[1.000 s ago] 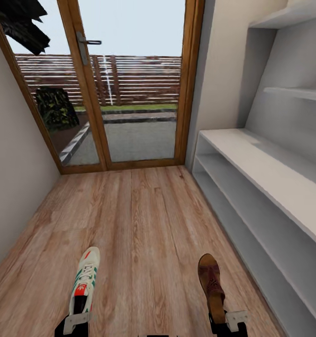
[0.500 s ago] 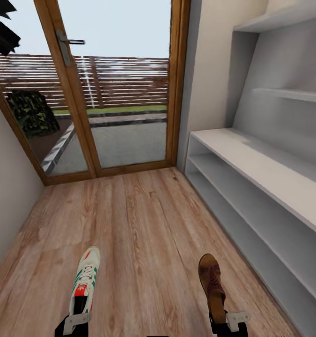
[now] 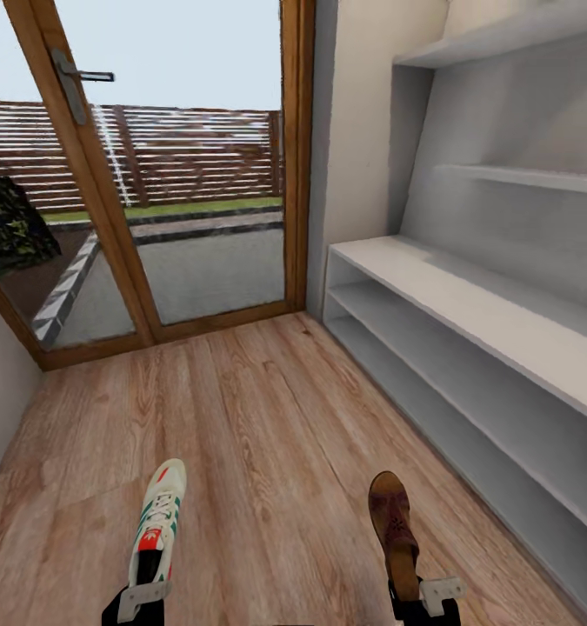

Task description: Pick up the two gym shoes and the two sandals from the corridor floor and place them onto the hallstand (shoe rack) in the corridor, making sure they are on the rack and not on the floor. Arrange them so the two gym shoes are next to each other and the two sandals are next to each other.

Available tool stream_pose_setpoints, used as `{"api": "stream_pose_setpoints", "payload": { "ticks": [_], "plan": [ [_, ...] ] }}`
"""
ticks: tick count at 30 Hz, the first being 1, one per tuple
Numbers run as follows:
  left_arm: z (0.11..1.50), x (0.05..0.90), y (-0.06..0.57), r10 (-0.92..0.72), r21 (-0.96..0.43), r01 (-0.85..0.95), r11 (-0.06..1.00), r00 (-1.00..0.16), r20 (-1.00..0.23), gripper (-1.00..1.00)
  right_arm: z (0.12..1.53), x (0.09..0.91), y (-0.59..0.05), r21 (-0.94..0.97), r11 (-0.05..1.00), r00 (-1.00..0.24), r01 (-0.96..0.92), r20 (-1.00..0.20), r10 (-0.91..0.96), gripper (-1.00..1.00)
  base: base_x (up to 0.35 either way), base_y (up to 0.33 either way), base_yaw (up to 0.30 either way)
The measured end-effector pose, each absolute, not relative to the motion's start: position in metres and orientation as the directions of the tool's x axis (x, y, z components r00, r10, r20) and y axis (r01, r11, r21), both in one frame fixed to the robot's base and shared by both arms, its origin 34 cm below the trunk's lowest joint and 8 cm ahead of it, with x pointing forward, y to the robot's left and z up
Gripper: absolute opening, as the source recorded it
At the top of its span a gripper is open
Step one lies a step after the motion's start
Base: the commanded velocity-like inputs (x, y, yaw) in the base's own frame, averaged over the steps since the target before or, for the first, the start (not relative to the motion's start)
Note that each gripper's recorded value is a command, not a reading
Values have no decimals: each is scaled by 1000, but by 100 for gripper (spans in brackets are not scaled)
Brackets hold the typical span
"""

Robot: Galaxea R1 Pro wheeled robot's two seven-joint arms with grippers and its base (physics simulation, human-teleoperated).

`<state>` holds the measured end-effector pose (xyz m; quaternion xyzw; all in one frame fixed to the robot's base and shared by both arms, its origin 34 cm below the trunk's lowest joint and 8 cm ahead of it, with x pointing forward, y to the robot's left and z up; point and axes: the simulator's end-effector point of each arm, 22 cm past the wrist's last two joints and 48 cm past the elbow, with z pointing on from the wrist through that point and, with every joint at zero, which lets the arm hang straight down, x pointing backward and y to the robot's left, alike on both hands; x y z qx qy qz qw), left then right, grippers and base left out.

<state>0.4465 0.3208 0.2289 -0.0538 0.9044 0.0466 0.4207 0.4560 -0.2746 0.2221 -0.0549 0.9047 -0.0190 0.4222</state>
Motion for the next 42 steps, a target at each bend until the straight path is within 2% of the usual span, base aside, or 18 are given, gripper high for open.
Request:
{"api": "stream_pose_setpoints", "payload": {
  "ticks": [7, 29, 42],
  "plan": [
    [229, 446, 321, -58, 39, -136, 990, -641, -766, -100, 223, 457, -275, -81, 993, -635, -83, -763, -116, -100, 0, 193, -292],
    [231, 448, 320, -58, 38, -136, 990, -636, -769, -100, 226, 459, -275, -82, 993, -630, -81, -768, -115, -100, 0, 15, -293],
    [233, 449, 320, -58, 37, -137, 990, -633, -772, -100, 228, 460, -275, -83, 993, -626, -82, -771, -116, -100, 0, 263, -293]
  ]
}}
